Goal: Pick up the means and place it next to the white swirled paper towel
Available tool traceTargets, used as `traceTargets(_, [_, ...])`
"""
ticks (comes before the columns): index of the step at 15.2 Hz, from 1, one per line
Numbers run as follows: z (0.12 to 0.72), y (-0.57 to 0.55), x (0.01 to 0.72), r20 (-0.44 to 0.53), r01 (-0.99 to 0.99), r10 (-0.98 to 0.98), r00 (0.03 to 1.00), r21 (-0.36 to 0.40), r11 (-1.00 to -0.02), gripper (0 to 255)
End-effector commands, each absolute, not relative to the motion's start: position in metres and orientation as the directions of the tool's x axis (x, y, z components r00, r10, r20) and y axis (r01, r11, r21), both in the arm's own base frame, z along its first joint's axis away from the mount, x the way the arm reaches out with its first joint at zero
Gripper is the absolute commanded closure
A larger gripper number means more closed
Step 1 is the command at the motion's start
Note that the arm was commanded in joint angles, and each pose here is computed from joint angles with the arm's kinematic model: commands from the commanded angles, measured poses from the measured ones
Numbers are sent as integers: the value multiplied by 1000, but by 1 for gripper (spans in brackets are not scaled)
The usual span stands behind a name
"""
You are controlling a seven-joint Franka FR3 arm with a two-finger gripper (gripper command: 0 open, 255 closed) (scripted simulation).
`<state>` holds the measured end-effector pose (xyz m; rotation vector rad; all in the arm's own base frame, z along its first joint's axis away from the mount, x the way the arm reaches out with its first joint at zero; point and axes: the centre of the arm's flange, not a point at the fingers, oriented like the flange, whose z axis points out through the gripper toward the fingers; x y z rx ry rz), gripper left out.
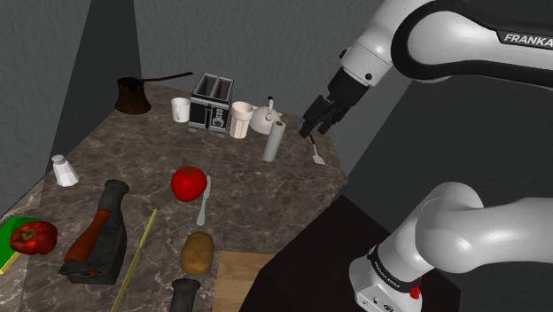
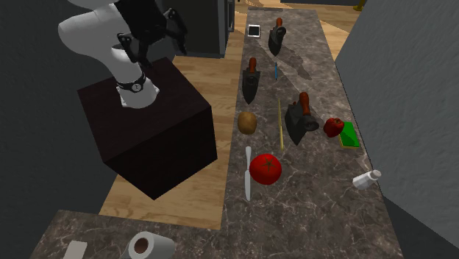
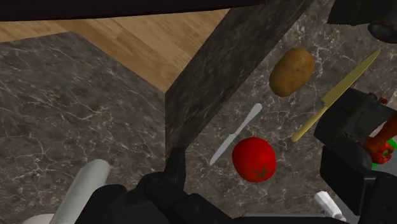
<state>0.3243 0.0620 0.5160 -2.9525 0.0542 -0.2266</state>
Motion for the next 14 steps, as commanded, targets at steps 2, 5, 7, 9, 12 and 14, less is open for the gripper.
traceTargets(2, [488,83,332,135,-77,-106,985,-200,-977,0])
traceTargets(5, [459,108,340,121,-129,-158,980,-217,-968,0])
traceTargets(7, [440,124,346,110,-164,-192,975,-228,-960,0])
traceTargets(9, [421,141,352,100,-198,-226,969,-238,-951,0])
traceTargets(12, [394,166,363,83,-249,-277,957,-253,-935,0])
traceTargets(14, [375,183,370,71,-282,-310,948,-262,-923,0])
